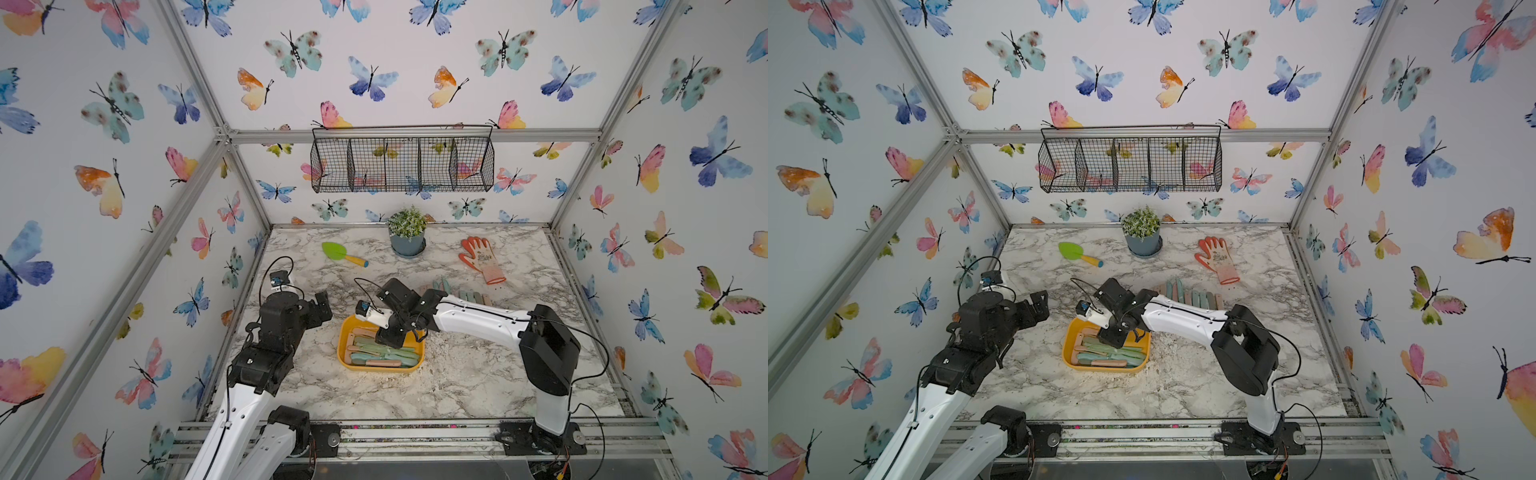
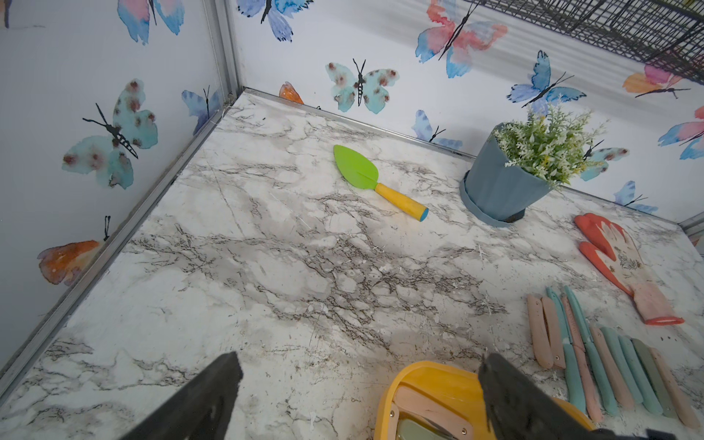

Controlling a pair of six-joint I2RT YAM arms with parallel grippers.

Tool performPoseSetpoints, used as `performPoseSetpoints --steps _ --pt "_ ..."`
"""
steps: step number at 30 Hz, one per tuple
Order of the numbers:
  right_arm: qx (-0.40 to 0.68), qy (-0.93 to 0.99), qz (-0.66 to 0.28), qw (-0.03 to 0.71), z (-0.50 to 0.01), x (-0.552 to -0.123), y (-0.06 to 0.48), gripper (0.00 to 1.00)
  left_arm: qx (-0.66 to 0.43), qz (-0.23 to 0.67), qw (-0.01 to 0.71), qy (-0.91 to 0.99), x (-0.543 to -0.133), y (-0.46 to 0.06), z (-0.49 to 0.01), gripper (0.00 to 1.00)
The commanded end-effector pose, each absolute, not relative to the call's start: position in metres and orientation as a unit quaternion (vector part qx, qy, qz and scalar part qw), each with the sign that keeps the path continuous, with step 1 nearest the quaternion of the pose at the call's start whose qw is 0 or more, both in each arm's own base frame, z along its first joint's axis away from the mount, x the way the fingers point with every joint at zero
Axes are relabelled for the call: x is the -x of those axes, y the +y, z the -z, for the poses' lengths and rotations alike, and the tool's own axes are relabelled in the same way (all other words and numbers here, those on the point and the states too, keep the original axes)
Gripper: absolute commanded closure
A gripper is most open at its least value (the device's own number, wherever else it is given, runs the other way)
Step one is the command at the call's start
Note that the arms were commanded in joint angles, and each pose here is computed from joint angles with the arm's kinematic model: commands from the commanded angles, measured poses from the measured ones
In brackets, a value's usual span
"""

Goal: Take the fruit knife out of the storage box
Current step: Place the fruit knife at the center of the board, then adjust the fruit knife in the storage box.

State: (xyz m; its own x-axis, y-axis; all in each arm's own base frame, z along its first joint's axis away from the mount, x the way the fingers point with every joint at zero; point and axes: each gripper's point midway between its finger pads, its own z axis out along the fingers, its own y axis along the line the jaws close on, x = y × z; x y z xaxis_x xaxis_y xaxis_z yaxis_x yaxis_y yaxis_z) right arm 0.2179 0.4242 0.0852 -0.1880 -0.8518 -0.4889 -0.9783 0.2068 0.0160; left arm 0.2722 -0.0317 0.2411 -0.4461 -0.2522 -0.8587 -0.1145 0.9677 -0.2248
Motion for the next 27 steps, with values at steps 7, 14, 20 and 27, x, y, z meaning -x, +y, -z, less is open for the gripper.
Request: performPoseSetpoints --steps 7,14,20,27 --pt "0.654 0.735 -0.136 0.117 -0.059 -0.203 0.414 0.47 0.116 0.065 0.524 0.841 -0.272 -0.028 -0.249 0.02" --pt "0.671 0.726 -0.133 0.077 -0.043 -0.192 0.408 0.47 0.116 0.066 0.525 0.840 -0.271 -0.028 -0.250 0.01" --pt "0.677 0.718 -0.145 0.070 -0.043 -0.185 0.408 0.46 0.114 0.067 0.524 0.841 -0.272 -0.029 -0.249 0.02" --pt "0.683 0.718 -0.129 0.046 -0.029 -0.182 0.401 0.43 0.114 0.068 0.525 0.841 -0.271 -0.029 -0.250 0.02"
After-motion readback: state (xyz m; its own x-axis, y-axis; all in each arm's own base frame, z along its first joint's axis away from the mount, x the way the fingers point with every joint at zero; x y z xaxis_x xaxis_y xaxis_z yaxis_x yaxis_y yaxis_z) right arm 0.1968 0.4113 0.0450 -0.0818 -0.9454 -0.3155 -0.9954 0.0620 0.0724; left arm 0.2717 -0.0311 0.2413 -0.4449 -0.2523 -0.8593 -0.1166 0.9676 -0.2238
